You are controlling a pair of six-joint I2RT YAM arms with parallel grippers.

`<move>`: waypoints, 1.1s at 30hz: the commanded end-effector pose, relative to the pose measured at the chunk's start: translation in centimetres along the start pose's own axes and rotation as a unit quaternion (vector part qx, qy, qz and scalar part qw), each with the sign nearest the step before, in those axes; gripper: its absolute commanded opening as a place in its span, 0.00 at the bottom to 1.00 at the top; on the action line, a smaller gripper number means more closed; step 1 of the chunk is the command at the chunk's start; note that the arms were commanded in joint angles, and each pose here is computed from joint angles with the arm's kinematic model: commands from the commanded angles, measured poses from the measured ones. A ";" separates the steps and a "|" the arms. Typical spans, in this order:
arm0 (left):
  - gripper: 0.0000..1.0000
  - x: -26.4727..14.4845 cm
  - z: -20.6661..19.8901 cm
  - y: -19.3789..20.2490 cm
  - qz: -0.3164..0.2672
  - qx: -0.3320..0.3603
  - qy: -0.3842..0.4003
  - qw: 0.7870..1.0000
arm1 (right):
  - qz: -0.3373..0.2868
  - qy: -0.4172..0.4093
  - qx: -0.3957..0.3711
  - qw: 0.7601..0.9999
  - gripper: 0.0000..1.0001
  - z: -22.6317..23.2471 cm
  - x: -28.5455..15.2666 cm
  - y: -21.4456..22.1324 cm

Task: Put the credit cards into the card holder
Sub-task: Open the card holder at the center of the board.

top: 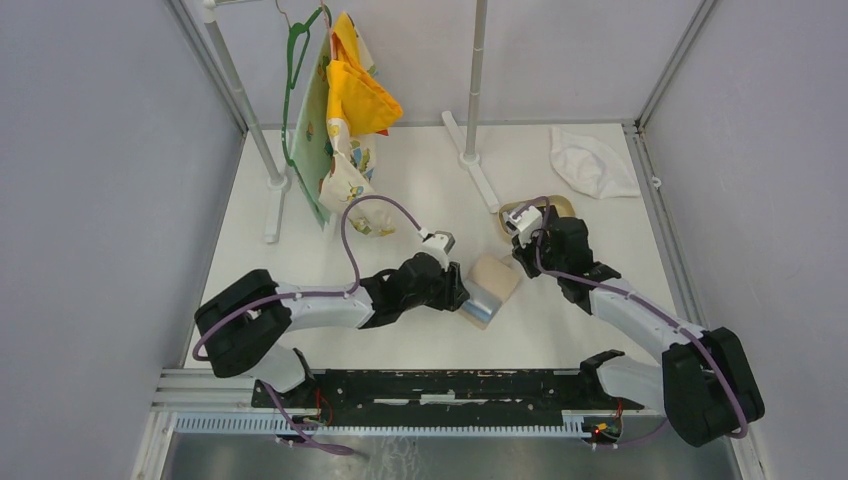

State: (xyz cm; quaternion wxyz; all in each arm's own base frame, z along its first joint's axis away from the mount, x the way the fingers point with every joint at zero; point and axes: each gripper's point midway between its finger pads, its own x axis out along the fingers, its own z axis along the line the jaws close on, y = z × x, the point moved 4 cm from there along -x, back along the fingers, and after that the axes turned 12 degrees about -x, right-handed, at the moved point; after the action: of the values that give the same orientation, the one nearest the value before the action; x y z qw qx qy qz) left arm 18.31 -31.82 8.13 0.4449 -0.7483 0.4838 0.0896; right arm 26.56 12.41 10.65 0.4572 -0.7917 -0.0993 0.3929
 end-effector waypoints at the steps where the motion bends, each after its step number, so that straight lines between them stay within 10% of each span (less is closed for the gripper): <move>1: 0.55 -1.5 -0.8 -2.7 -0.048 0.021 -0.009 0.999 | 0.043 0.041 -0.042 0.997 0.08 -2.4 0.0 0.1; 14: 0.49 -7.3 -3.9 -1.2 -0.045 -0.076 0.180 0.980 | -0.090 0.062 -0.110 0.988 0.36 -5.2 -5.0 -5.5; 20: 0.15 -7.0 -3.3 -0.2 -0.031 -0.079 0.183 0.979 | -0.326 -0.239 -0.272 0.873 0.82 4.8 -8.4 -10.3; 24: 0.08 -5.5 -1.8 0.6 -0.022 -0.086 0.138 0.986 | -0.248 -0.326 -0.298 0.862 0.79 10.1 -5.3 -8.8; 33: 0.12 -4.6 0.8 0.9 -0.056 -0.099 0.080 0.990 | -0.102 -0.233 -0.244 0.936 0.98 8.5 -0.6 -3.1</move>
State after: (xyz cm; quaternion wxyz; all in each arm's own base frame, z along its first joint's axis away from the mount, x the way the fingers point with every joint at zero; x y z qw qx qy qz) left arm 14.41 -28.40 8.87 0.3483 -0.7893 0.5020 0.0602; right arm 19.09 19.80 11.18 0.2469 -0.7106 -0.4127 0.5136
